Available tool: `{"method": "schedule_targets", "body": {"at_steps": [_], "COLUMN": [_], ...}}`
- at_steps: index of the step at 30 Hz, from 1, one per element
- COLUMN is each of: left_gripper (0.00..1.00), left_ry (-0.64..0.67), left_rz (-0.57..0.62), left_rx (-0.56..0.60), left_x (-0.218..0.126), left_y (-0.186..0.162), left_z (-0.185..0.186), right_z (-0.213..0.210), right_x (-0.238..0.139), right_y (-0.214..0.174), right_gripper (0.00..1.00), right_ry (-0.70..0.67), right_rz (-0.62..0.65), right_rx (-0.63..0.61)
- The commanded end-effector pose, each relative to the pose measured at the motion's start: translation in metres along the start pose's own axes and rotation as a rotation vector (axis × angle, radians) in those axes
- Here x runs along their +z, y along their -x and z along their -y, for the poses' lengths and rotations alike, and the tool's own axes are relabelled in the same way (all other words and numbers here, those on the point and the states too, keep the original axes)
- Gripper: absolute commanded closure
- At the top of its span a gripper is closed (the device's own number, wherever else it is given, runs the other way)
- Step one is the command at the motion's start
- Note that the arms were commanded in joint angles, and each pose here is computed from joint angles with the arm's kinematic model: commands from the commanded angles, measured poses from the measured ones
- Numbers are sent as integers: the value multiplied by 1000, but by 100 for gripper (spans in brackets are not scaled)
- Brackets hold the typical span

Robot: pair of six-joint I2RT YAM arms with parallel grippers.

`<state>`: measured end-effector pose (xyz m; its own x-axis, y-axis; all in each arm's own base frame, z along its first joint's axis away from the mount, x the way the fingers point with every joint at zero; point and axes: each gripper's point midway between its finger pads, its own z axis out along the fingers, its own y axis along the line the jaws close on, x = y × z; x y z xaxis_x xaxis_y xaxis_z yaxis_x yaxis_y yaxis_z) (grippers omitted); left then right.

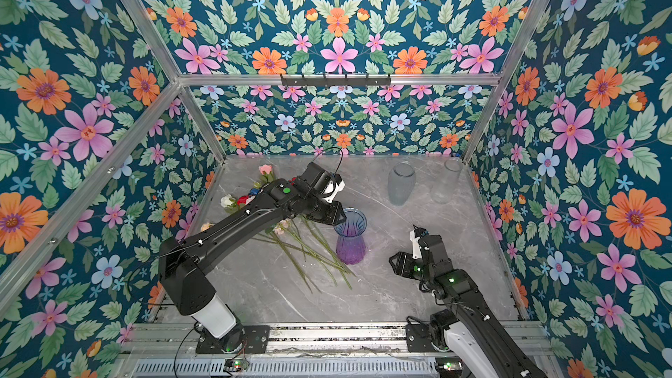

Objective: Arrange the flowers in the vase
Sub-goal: 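Open the left gripper and draw it back to the flower pile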

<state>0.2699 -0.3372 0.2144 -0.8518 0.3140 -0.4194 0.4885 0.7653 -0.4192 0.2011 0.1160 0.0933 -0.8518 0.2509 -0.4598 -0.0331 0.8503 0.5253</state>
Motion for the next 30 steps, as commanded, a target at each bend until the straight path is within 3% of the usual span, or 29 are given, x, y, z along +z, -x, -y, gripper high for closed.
{"method": "schedule_targets", "body": {"at_steps": [1, 3, 7, 10, 13, 16, 19, 22, 26, 30], "left_gripper": [51, 39, 26, 1, 0, 1, 9, 15, 18, 30], "left_ry": [3, -10, 24, 118, 176, 116, 60, 82, 140, 149], "left_rz": [16, 56, 186, 315, 429, 484, 471, 467, 448, 435], "left_rx": [24, 33, 49, 39, -52, -183, -331, -407, -485, -539], "left_x": [-6, -13, -44, -71, -90, -82, -59, -38, -18, -5], "left_y": [3, 10, 24, 24, 8, -18, -49, -72, -81, -72], "left_z": [1, 6, 5, -15, -45, -77, -116, -149, -176, -192], "right_z": [1, 1, 0, -2, -3, -2, -4, -3, -2, -1], "right_x": [0, 0, 0, 2, 4, 17, 20, 19, 16, 11], "right_y": [3, 2, 2, 1, 1, -3, -3, 0, -2, 0], "right_gripper": [35, 35, 35, 35, 35, 35, 36, 36, 37, 37], "right_ry": [-5, -6, -1, 12, 19, 38, 27, 22, 26, 28], "right_rz": [12, 12, 10, 3, -6, -24, -52, -32, -12, 25], "right_rx": [3, 4, 3, 1, -1, 6, -15, -21, -18, -17]}}
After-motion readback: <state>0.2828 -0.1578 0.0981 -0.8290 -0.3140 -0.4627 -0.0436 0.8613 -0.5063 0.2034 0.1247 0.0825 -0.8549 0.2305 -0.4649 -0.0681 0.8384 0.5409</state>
